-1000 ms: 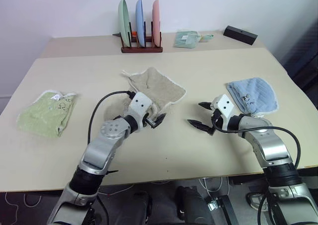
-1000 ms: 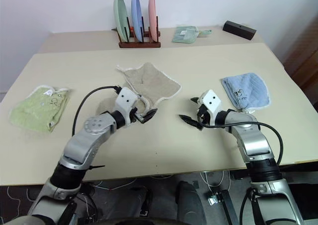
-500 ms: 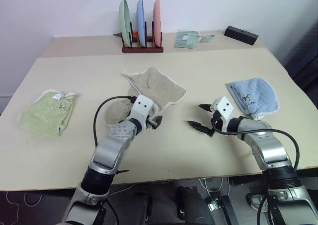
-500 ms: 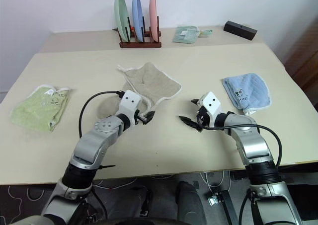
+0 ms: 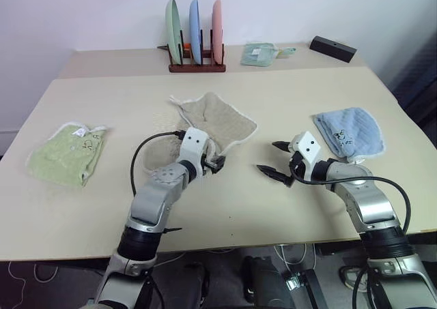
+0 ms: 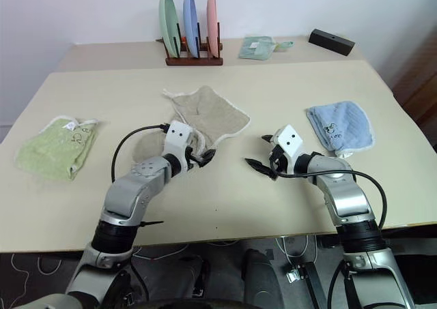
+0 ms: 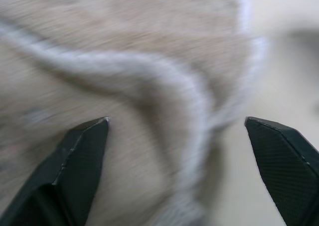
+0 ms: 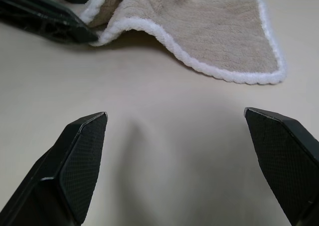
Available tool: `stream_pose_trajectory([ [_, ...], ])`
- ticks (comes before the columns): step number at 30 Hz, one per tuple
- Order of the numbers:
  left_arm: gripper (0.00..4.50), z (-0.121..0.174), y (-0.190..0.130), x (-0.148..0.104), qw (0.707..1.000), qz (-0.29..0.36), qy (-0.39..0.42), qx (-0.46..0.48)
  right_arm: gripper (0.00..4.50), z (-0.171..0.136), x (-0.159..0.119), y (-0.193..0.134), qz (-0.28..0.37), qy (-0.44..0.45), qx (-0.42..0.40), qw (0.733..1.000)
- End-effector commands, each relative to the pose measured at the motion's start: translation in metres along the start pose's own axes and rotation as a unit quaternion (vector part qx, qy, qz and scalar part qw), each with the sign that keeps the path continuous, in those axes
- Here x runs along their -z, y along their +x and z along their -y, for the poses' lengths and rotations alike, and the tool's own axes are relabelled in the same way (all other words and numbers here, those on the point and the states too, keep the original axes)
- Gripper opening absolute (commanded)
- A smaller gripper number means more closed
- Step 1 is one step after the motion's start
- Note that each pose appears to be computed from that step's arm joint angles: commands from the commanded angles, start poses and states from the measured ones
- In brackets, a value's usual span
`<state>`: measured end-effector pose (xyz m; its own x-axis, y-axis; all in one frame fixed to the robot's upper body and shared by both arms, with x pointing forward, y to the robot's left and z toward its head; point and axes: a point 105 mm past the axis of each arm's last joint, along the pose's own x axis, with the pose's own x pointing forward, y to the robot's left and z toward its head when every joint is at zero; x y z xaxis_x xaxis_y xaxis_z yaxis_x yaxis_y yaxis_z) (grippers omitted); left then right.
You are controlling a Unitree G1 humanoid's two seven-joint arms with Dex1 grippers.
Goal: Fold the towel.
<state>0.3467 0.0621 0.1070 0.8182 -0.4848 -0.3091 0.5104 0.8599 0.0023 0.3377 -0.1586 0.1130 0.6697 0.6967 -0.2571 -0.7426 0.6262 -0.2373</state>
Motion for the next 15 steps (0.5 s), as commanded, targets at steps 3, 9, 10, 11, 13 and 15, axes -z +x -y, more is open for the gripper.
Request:
stream_pose_trajectory([
  [3, 1.56, 0.003, -0.001, -0.009, 1.000, 0.018, 0.020, 0.004, 4.50, -0.002, -0.012, -0.001, 0.021, -0.018, 0.003, 1.000],
  [9, 0.01, -0.010, -0.003, -0.011, 0.999, 0.022, 0.024, -0.024, 4.50, -0.001, -0.012, -0.002, 0.020, -0.019, 0.004, 1.000],
  [10, 0.01, -0.011, -0.004, -0.011, 0.999, 0.022, 0.030, -0.026, 4.50, -0.001, -0.013, -0.002, 0.020, -0.019, 0.004, 1.000],
  [11, 0.01, -0.013, -0.007, -0.011, 0.998, 0.025, 0.043, -0.028, 4.50, -0.001, -0.013, -0.002, 0.020, -0.020, 0.004, 1.000],
  [13, 0.01, -0.019, -0.018, -0.014, 0.997, 0.042, 0.052, -0.028, 4.50, 0.000, -0.015, -0.003, 0.020, -0.022, 0.005, 1.000],
  [15, 0.01, -0.028, -0.036, -0.018, 0.996, 0.075, 0.039, -0.022, 4.50, 0.001, -0.014, -0.004, 0.018, -0.023, 0.005, 1.000],
])
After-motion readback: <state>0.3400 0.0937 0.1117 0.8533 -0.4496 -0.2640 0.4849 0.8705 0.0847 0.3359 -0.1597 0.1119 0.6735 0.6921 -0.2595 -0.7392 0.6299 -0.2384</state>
